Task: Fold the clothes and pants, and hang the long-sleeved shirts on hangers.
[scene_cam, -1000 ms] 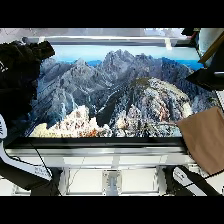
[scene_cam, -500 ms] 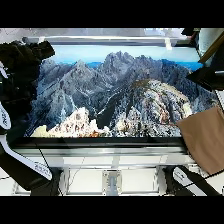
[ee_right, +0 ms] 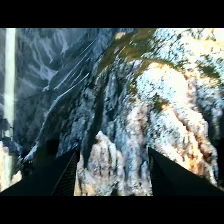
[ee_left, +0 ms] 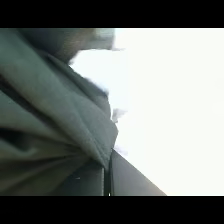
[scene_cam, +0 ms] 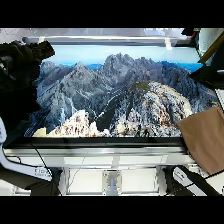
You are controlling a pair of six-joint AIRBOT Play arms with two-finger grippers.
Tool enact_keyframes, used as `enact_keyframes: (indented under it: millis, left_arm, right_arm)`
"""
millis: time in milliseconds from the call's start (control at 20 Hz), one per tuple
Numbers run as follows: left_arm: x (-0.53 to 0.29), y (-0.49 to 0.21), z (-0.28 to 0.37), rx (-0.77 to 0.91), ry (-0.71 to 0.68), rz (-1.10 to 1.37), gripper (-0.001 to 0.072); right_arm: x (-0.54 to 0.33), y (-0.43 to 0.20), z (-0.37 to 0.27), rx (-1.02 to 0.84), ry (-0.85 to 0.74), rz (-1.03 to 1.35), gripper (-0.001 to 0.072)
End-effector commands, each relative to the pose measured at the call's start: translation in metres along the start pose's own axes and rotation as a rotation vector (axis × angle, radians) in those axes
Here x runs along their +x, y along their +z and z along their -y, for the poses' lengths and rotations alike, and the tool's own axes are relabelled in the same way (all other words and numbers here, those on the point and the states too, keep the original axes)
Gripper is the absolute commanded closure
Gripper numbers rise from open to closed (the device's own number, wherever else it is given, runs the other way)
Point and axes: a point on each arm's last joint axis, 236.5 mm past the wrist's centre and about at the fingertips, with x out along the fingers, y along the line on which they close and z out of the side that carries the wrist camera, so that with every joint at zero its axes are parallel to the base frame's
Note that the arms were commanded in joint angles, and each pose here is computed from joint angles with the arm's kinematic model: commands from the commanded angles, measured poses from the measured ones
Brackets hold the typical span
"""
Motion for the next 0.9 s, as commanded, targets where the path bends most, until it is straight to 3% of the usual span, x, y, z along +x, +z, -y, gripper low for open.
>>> enact_keyframes:
  millis: [0,100,350,450,500,550,600,700,800,850]
  left_arm:
    - [-0.142,0.022,0.184,0.248,-0.55,0.392,0.0688]
    - [-0.207,0.005,0.268,0.392,-0.758,0.529,0.0688]
    - [-0.195,-0.092,0.423,0.714,-0.931,0.354,0.0687]
    - [-0.159,-0.124,0.469,0.809,-0.914,0.276,0.0672]
    - [-0.144,-0.131,0.487,0.828,-0.907,0.263,0.0517]
    - [-0.13,-0.129,0.502,0.829,-0.892,0.285,0.0191]
    - [-0.124,-0.119,0.509,0.807,-0.882,0.321,0.0046]
    - [-0.121,-0.084,0.501,0.72,-0.848,0.399,0.0075]
    - [-0.093,-0.035,0.448,0.626,-0.668,0.422,0.0242]
    - [-0.071,-0.014,0.411,0.539,-0.55,0.392,0.025]
  right_arm:
    - [-0.019,0.015,0.015,-0.053,-0.103,0.044,0.0234]
    - [-0.033,0.026,0.018,-0.081,-0.147,0.08,0.0234]
    - [-0.053,0.038,0.039,-0.119,-0.277,0.113,0.0234]
    - [-0.053,0.037,0.043,-0.119,-0.288,0.108,0.0233]
    - [-0.053,0.037,0.043,-0.121,-0.289,0.108,0.0233]
    - [-0.053,0.037,0.043,-0.136,-0.291,0.104,0.0233]
    - [-0.053,0.035,0.044,-0.164,-0.294,0.089,0.0233]
    - [-0.054,0.026,0.05,-0.198,-0.318,0.045,0.0233]
    - [-0.055,0.022,0.058,-0.199,-0.351,0.025,0.0233]
    - [-0.052,0.019,0.061,-0.195,-0.355,0.013,0.0233]
